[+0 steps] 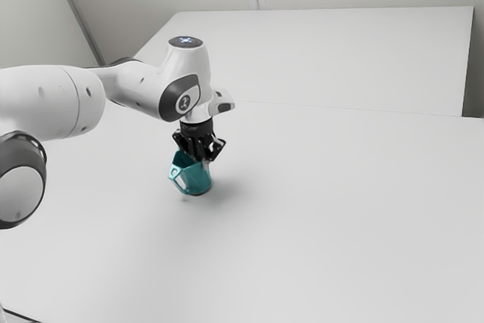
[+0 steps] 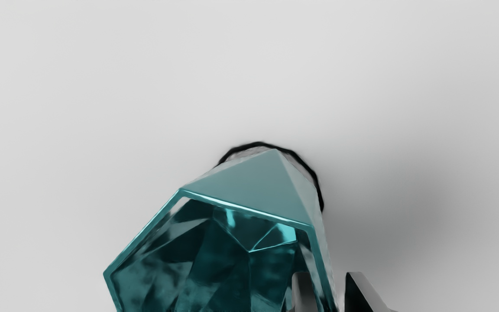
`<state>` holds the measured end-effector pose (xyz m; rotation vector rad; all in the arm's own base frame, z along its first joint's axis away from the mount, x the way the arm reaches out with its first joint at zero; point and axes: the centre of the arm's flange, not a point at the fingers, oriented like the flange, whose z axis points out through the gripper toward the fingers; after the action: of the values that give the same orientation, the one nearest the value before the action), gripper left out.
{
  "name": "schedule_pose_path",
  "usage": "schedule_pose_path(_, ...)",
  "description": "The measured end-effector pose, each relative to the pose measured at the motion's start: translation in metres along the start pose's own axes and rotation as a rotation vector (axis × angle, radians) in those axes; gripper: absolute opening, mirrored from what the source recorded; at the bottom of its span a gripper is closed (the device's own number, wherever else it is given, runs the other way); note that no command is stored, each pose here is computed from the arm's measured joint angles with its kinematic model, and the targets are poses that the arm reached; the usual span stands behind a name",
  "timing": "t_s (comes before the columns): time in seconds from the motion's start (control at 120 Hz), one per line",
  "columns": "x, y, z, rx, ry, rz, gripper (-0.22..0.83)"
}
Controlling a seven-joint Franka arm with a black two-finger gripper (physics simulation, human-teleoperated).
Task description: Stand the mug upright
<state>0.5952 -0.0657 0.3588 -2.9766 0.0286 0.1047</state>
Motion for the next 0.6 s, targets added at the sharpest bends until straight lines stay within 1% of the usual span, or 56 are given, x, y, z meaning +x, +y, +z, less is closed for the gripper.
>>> schedule_pose_path(0.125, 0.000, 0.000, -0.002, -0.005, 0.003, 0.010, 0.24)
schedule_pose_path(0.183, 0.000, -0.001, -0.006, -0.006, 0.010, 0.014, 0.33)
schedule_pose_path(0.242, 0.000, -0.002, -0.011, -0.008, 0.019, 0.020, 0.40)
schedule_pose_path(0.333, 0.000, -0.003, -0.026, -0.012, 0.043, 0.029, 0.48)
schedule_pose_path(0.4, 0.005, -0.007, -0.046, -0.014, 0.075, 0.027, 0.51)
schedule_pose_path(0.5, 0.013, -0.019, -0.079, -0.015, 0.114, 0.016, 0.55)
schedule_pose_path(0.6, 0.010, -0.037, -0.108, -0.028, 0.139, 0.000, 0.58)
